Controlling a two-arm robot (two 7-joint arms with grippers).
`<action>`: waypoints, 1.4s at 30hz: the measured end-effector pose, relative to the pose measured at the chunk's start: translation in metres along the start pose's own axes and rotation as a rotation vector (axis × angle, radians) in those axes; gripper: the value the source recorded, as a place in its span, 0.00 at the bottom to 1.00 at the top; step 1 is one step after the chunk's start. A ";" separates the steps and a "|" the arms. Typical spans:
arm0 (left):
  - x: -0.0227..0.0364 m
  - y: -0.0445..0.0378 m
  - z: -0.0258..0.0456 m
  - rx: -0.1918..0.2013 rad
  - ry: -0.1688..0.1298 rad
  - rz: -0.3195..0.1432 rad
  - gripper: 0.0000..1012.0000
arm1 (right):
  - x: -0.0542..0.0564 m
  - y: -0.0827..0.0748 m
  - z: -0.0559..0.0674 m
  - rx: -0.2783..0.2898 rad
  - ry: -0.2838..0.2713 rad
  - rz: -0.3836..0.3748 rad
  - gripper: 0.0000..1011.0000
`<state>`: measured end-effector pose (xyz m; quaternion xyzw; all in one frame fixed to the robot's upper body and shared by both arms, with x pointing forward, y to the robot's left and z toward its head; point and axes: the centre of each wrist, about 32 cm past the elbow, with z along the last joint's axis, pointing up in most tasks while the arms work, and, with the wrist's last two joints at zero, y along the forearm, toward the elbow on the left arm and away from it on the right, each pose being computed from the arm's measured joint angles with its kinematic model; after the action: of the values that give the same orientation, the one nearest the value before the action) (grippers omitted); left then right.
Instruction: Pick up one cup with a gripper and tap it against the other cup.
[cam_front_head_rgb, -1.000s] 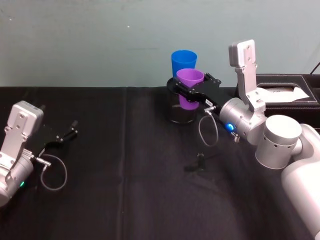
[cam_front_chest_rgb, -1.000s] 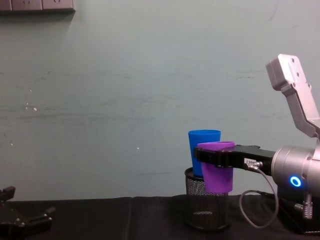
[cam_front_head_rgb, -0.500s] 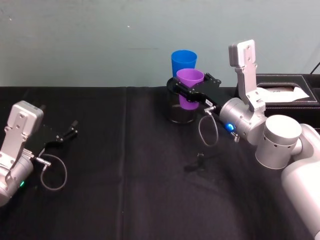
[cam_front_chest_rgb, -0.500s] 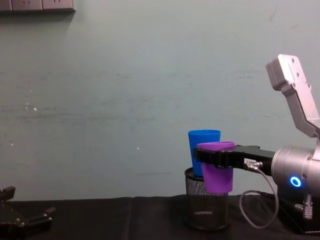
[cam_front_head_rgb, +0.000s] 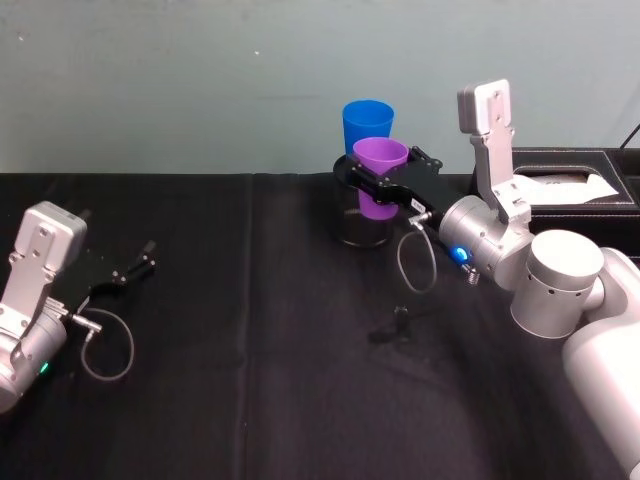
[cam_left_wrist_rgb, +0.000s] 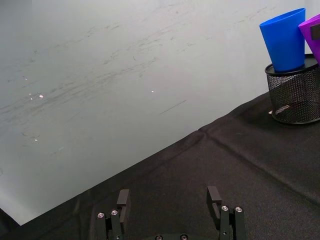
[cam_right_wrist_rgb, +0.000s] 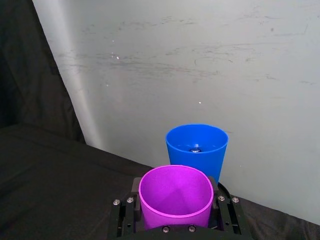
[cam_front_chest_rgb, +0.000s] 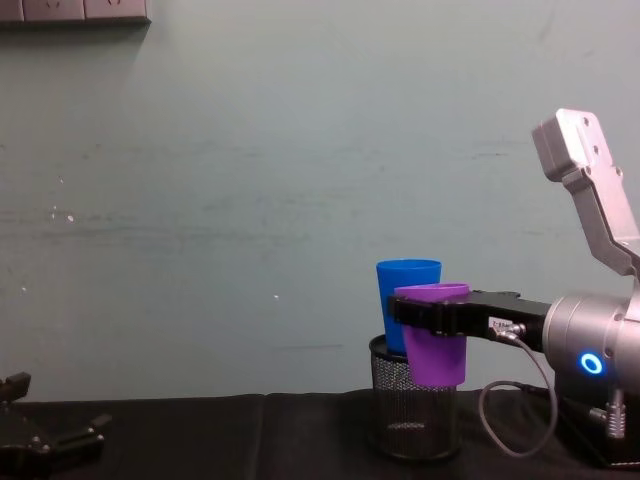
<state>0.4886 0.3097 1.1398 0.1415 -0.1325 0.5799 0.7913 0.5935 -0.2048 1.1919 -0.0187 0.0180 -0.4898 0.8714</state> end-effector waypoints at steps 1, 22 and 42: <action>0.0000 0.0000 0.0000 0.000 0.000 0.000 0.99 | 0.000 0.000 0.000 0.000 0.000 0.000 0.74; 0.0000 0.0000 0.0000 0.000 0.000 0.000 0.99 | 0.000 0.000 0.000 0.000 0.000 0.000 0.74; 0.0000 0.0000 0.0000 0.000 0.000 0.000 0.99 | 0.000 0.000 0.000 0.000 0.000 0.000 0.74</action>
<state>0.4886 0.3097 1.1398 0.1415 -0.1325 0.5799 0.7913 0.5935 -0.2048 1.1919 -0.0185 0.0181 -0.4898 0.8715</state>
